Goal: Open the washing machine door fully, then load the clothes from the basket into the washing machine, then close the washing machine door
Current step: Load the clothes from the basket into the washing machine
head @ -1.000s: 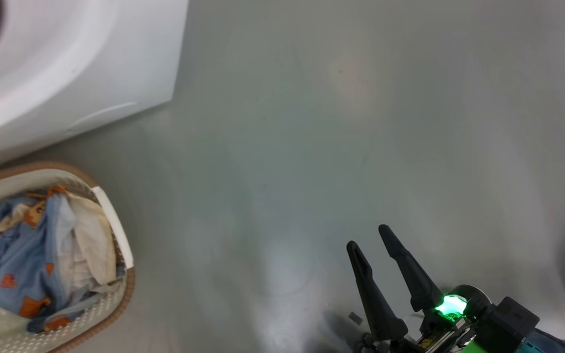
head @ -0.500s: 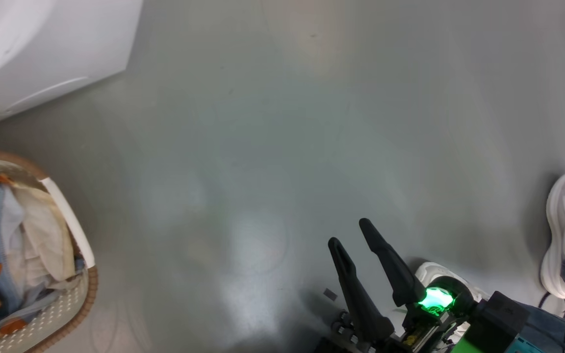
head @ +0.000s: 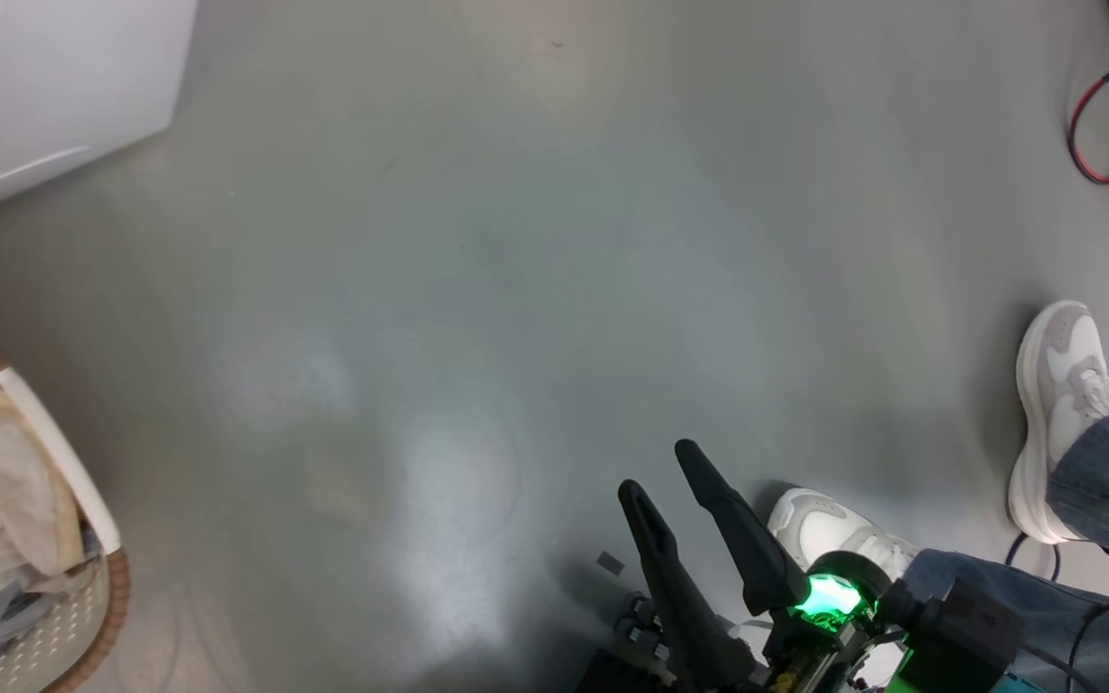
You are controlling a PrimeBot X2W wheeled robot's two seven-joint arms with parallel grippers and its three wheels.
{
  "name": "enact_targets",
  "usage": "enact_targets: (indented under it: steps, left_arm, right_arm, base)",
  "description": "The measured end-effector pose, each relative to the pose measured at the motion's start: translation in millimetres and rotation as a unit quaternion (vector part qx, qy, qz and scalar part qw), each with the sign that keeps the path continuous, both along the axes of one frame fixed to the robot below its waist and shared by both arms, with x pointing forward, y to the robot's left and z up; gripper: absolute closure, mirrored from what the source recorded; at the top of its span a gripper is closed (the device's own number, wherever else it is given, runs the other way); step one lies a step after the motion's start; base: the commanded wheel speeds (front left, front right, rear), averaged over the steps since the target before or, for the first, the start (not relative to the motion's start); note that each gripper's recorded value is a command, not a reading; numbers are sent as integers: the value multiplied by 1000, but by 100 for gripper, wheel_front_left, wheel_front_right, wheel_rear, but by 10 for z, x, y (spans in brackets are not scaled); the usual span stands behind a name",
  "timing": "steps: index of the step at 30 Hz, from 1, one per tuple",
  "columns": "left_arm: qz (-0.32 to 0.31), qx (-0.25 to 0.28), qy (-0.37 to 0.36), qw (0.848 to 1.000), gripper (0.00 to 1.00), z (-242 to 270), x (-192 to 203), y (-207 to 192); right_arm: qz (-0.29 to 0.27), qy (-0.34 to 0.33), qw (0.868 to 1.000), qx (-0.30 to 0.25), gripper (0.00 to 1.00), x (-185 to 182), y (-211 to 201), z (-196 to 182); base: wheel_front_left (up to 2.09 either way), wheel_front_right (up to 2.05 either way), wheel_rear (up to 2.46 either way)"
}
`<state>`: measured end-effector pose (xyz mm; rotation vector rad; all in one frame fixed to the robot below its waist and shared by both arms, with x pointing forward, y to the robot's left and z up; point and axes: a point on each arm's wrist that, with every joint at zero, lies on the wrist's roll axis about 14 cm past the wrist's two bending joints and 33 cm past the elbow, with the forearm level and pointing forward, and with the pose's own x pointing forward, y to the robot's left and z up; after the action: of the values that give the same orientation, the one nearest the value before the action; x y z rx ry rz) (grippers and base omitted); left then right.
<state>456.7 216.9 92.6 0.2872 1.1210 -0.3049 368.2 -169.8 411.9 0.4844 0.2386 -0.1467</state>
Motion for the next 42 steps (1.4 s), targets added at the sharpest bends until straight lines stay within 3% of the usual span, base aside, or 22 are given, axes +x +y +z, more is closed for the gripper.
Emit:
enact_targets:
  steps: [11, 12, 14, 15, 25, 32, 42]
  left_arm:
    - [-9, 13, 4, 1000, 0, -65, 32, 52]
    - [-9, 13, 3, 1000, 12, -64, 31, 50]
    - [-10, 12, 3, 1000, 67, -62, 32, 42]
    - [-12, 11, 3, 1000, 100, -60, 31, 32]
    - [-2, -18, -8, 1000, 100, 21, 12, -103]
    - [38, -85, 16, 996, 100, 170, -491, -370]
    - [108, -128, -58, 984, 100, 757, -474, -327]
  right_arm:
    - [-5, 5, 1000, 0, 0, -2, -15, -23]
    - [-5, 5, 1000, 1, 0, -2, -14, -25]
    - [-6, 5, 1000, 2, 0, -3, -15, -26]
    - [-7, 5, 1000, 4, 0, -5, -17, -28]
    - [-9, 9, 1000, 2, 0, -9, -58, -71]
    - [-7, 10, 1000, 0, 0, -25, -94, -101]
    - [13, -18, 1000, -6, 0, 96, -108, -28]
  base:
    - [0, 0, 0]
    - [0, 0, 0]
    - [0, 0, 0]
    - [0, 0, 0]
    - [0, 0, 0]
    - [0, 0, 0]
    - [0, 0, 0]
